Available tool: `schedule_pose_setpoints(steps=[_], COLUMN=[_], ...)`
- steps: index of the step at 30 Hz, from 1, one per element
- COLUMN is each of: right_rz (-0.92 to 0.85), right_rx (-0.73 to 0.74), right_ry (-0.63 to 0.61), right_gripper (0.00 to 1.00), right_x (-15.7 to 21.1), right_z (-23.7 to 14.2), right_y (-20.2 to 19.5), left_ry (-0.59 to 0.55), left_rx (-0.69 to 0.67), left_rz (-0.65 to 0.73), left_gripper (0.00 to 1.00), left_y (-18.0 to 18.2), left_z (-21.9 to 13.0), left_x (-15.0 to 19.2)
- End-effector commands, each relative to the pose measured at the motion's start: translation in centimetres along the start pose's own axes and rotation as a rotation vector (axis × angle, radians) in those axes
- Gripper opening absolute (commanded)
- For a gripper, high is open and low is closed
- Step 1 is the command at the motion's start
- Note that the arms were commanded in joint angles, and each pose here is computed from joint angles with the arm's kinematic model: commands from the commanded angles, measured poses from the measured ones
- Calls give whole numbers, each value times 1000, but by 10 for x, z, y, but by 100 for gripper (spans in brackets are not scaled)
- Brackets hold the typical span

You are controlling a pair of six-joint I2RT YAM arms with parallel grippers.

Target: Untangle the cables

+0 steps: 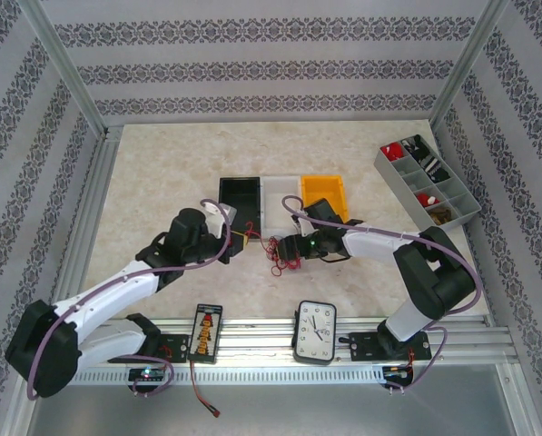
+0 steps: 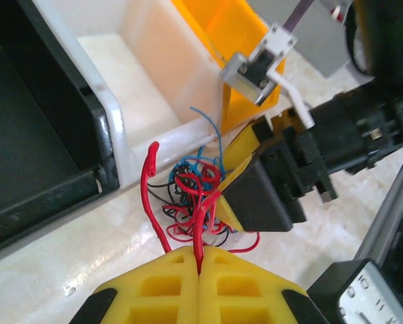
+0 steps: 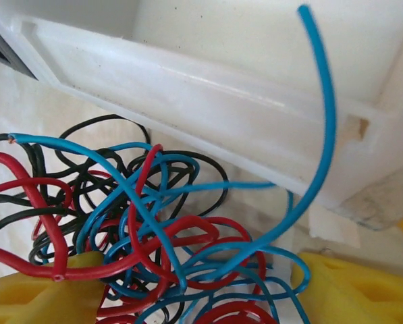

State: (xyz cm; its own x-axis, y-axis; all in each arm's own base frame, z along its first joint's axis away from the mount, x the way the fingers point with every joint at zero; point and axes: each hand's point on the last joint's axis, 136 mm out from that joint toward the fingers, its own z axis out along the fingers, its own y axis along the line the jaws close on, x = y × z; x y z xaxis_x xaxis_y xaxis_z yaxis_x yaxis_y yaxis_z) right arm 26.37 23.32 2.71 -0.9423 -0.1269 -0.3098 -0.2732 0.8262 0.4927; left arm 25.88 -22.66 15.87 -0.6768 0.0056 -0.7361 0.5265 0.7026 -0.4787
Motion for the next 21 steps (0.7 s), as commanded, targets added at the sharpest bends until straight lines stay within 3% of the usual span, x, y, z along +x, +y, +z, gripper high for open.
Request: schedule_pose_setpoints(steps=[1, 6, 13, 21], right_rz=[138, 178, 162, 246], right_rx=[155, 145, 119, 188], right_ry=[113, 114, 73, 43], right_gripper=[73, 76, 79, 79], right_x=[39, 44, 41, 43], right_z=[3, 2, -5, -14], right_y=[-50, -56, -51, -70], left_ry=[-113, -213, -185, -345], left_rx=[20, 31, -13, -119], left_rz=[-45, -79, -10, -17], left_gripper=[0, 0, 0, 0], left_y=[0, 4, 5, 17], left_z=[-19, -40, -43, -70], left_x=[-27, -53, -57, -80])
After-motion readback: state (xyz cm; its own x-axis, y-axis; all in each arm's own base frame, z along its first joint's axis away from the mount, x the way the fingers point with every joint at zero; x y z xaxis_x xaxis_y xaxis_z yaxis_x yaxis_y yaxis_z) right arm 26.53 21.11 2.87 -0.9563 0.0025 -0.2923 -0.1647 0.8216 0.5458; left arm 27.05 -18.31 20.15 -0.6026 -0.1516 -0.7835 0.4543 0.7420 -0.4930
